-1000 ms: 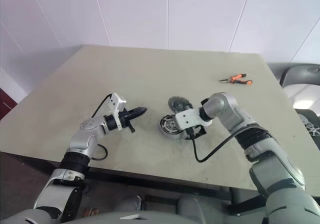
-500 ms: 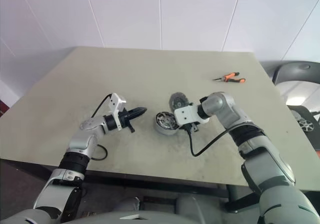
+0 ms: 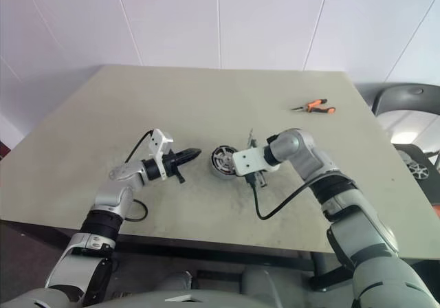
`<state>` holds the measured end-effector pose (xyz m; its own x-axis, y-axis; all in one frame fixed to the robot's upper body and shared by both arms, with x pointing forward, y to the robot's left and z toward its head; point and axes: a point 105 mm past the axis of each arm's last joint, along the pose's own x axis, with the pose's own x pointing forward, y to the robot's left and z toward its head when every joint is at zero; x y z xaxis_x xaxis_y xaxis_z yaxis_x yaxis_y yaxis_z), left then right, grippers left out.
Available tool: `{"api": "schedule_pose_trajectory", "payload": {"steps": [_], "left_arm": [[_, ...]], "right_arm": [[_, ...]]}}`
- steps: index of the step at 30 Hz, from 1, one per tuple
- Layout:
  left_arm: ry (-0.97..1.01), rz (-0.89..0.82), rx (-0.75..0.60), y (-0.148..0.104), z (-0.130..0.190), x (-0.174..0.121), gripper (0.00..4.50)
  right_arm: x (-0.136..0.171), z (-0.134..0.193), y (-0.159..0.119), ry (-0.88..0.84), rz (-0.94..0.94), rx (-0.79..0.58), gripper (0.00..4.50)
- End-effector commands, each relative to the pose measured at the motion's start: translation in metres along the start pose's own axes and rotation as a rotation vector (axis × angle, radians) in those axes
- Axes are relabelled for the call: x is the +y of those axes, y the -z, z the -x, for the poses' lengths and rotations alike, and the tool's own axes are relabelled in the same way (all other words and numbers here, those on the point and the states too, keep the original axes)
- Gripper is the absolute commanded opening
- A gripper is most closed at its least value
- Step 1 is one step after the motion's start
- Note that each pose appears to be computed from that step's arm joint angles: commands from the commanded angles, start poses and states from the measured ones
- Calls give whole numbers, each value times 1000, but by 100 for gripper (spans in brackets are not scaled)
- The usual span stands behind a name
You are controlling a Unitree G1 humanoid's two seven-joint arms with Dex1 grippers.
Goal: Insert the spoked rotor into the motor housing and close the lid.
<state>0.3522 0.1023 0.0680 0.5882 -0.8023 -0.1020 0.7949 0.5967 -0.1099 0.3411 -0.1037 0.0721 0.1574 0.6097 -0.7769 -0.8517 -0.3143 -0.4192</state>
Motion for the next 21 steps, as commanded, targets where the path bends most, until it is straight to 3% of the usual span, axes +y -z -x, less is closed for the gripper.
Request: {"api": "schedule_pose_trajectory", "payload": {"steps": [1,7,15,21], "left_arm": [[-4,-48,-34,-14,1,2,0],[-5,-49,-35,-14,0,1,0],[-4,-18,-40,-12,0,0,0],[-23,-26,-120,-29,4,3,0]], "right_arm": [[4,8,8,1,-34,3,85],[7,21,4,3,-69,-77,276],[3,50,0,44,-237,-323,276],[-23,81,44,356,-462,-386,276]]}}
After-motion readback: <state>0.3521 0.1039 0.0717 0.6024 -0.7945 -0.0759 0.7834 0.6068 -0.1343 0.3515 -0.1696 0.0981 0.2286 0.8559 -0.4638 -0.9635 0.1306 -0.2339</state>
